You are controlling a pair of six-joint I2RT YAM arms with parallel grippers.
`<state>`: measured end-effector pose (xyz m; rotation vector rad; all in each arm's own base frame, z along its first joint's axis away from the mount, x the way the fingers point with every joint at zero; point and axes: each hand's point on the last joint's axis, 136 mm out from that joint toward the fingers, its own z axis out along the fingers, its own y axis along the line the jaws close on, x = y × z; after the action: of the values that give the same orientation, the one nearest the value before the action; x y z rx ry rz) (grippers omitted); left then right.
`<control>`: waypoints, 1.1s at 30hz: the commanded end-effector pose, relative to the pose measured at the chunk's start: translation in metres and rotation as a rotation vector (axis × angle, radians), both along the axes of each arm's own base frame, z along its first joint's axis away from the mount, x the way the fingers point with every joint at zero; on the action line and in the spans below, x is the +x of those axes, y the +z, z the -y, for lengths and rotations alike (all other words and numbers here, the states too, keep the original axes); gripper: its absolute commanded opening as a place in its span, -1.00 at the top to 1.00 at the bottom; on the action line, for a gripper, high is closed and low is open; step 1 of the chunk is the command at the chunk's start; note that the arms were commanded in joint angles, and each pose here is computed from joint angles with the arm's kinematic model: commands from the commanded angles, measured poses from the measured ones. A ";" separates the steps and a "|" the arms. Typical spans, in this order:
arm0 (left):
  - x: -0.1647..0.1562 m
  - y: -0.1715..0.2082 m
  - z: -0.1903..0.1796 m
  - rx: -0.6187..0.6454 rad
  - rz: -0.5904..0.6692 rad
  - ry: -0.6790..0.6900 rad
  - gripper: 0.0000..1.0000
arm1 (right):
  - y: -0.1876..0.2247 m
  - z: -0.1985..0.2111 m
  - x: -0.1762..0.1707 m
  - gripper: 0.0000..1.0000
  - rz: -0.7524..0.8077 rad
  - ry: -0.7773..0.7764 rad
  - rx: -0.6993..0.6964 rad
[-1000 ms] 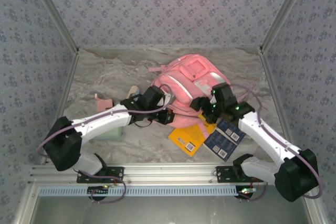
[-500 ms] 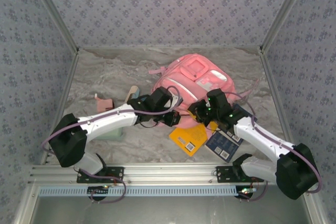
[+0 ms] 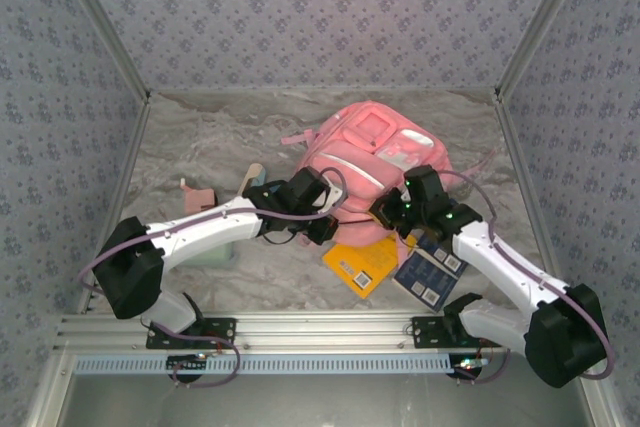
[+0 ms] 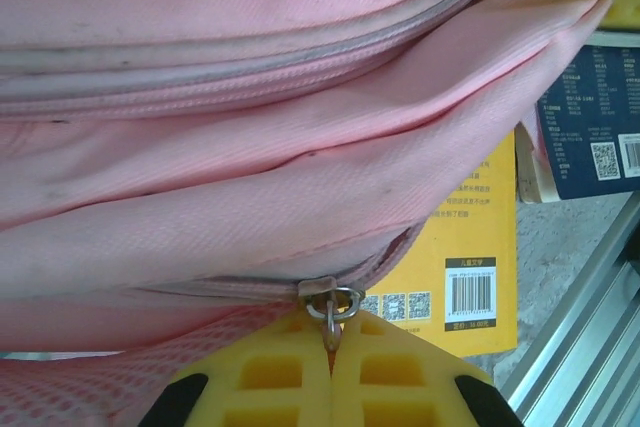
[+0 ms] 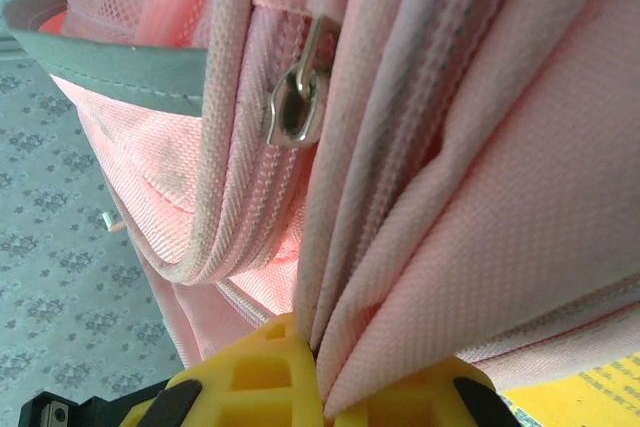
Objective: Pack the student bag
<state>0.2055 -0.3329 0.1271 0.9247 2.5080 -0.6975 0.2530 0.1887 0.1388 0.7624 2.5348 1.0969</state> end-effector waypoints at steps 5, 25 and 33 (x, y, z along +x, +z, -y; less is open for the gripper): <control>0.016 0.007 -0.023 0.009 -0.005 0.052 1.00 | 0.019 0.026 0.002 1.00 0.064 0.080 -0.109; 0.039 0.030 -0.037 -0.059 0.001 0.089 1.00 | 0.106 0.030 0.030 1.00 0.341 0.377 -0.234; 0.018 0.061 -0.036 -0.176 0.035 0.099 1.00 | 0.151 0.009 0.055 1.00 0.418 0.536 -0.310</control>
<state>0.2359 -0.2918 0.1708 0.7474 2.4466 -0.7675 0.3066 0.1784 0.2729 -0.0516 2.5316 0.9005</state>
